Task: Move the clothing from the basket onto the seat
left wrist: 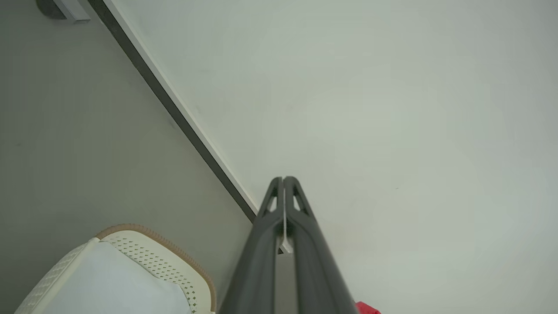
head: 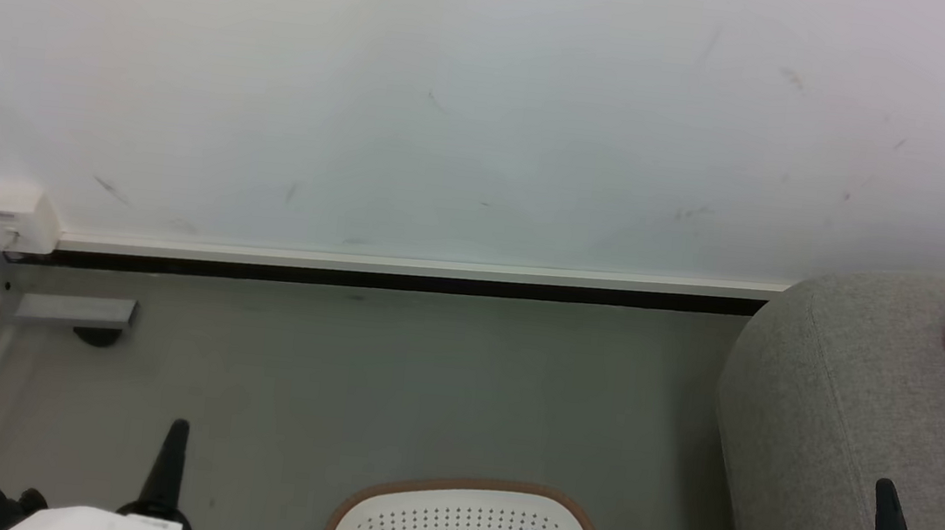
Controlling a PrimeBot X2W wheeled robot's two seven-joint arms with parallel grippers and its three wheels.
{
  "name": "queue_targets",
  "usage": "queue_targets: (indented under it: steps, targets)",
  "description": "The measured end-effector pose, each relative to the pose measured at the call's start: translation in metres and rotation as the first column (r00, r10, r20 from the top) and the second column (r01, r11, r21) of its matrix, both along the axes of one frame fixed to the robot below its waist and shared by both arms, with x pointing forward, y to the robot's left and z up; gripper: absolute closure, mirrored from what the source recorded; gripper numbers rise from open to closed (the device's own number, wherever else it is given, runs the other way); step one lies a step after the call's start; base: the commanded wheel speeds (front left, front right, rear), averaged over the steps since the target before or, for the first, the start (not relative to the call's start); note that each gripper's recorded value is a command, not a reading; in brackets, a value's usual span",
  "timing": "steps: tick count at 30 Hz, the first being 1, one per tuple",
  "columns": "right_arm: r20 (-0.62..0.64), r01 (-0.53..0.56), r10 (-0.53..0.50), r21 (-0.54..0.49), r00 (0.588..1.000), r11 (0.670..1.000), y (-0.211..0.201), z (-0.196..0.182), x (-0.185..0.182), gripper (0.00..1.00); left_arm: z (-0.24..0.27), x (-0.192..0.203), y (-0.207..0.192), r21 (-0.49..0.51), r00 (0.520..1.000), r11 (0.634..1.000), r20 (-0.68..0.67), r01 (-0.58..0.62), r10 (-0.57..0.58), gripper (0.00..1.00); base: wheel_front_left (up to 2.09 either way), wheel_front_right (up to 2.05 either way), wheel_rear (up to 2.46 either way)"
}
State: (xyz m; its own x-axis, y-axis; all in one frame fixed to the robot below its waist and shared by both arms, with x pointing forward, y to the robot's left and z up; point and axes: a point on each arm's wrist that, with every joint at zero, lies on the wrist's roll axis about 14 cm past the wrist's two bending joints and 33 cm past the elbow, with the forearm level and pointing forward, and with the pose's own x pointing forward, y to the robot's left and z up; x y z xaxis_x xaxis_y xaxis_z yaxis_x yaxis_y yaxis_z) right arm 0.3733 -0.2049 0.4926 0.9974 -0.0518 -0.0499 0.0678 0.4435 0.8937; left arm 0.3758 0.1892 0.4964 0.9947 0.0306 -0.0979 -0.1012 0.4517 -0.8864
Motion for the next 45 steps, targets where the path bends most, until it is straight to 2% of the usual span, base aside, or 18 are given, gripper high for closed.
queue_targets:
  steps: [19,45]
  targets:
    - [0.023,-0.014,0.011,0.176,1.0,0.984,0.002,0.006,0.007,1.0,0.008,0.006,0.003,-0.185,1.0,0.983,0.027,0.003,0.002,1.0,0.0,0.0,0.0]
    - [0.057,-0.04,0.02,0.373,0.998,0.927,0.004,0.014,0.016,1.0,0.019,0.011,0.008,-0.379,0.997,0.925,0.071,0.018,0.009,1.0,0.0,0.0,0.0]
